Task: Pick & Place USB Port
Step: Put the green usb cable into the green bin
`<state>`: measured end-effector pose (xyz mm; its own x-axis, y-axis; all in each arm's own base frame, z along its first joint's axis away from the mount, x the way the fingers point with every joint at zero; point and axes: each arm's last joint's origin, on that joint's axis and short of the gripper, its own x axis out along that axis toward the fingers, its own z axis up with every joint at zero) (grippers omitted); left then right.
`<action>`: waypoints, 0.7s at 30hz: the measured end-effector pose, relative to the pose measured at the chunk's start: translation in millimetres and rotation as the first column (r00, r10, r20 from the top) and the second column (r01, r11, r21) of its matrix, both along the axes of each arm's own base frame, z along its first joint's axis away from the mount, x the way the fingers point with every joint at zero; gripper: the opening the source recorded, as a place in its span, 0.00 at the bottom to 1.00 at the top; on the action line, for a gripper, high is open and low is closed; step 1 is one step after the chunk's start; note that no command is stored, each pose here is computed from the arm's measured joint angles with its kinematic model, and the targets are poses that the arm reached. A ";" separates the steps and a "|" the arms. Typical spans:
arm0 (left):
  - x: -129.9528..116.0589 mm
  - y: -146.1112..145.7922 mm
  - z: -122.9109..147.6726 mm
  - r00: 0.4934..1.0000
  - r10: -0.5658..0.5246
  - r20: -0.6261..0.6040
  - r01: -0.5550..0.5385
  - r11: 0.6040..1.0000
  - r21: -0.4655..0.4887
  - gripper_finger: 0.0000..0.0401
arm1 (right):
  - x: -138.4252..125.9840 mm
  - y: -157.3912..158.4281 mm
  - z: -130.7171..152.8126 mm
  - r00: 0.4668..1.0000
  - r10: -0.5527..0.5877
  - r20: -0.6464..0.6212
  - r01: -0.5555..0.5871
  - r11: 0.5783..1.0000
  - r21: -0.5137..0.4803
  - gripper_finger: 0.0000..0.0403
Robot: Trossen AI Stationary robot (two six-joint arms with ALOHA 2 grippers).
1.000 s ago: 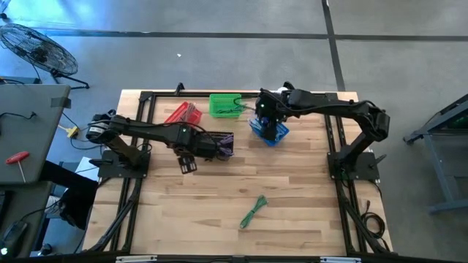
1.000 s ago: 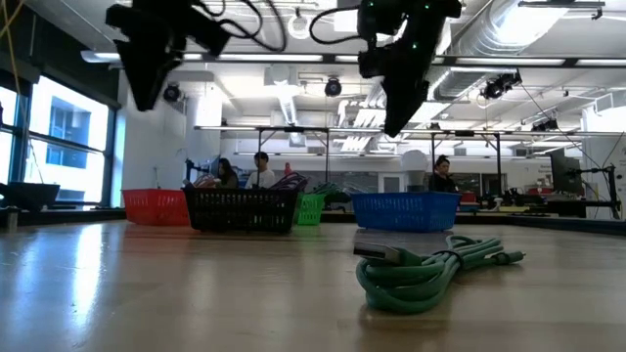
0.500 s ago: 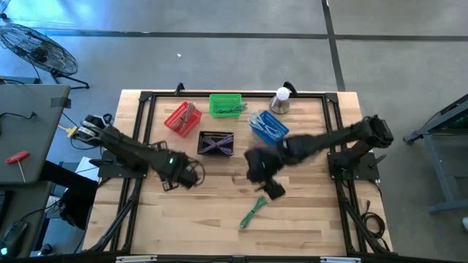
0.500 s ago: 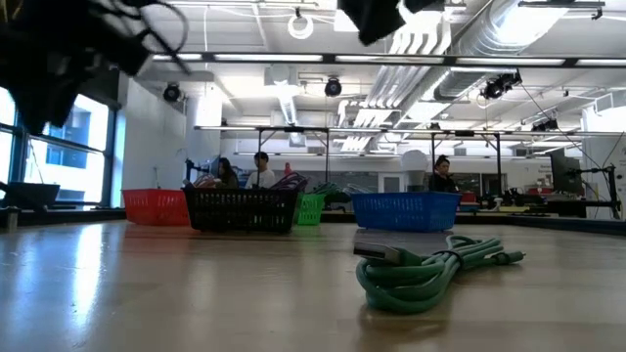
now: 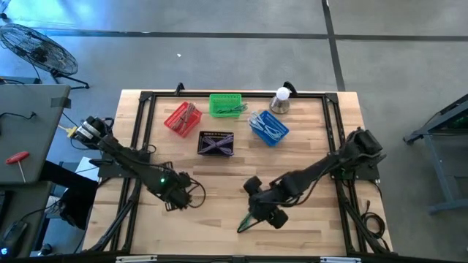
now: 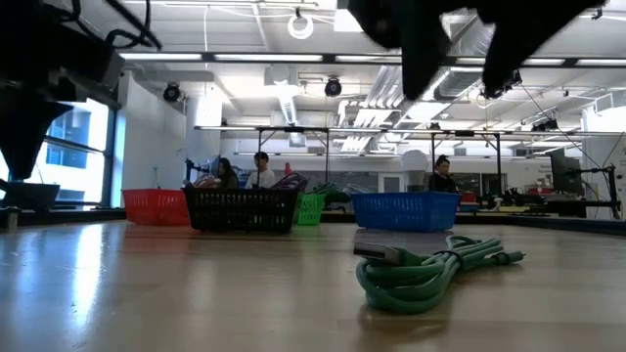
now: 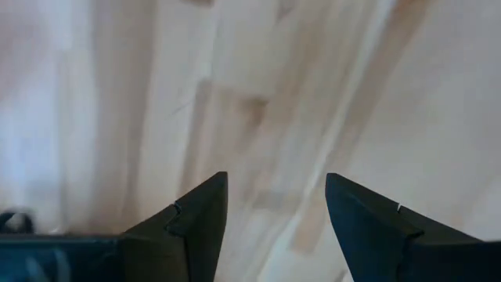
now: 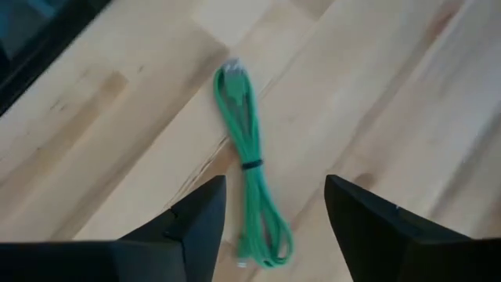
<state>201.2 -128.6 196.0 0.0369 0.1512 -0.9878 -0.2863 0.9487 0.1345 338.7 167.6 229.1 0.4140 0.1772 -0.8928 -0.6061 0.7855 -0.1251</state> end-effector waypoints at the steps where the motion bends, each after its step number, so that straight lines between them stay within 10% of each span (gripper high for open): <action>1: 1.2 -2.5 -0.1 1.000 -0.015 0.020 0.015 1.000 -0.012 0.52 | 2.4 0.9 -7.3 1.000 -0.007 -0.024 0.007 1.000 0.004 0.52; 21: 27.9 -18.4 4.5 0.942 -0.030 0.335 0.066 0.993 -0.097 0.52 | 25.6 -10.8 -90.9 0.948 -0.110 -0.298 0.116 0.993 0.002 0.49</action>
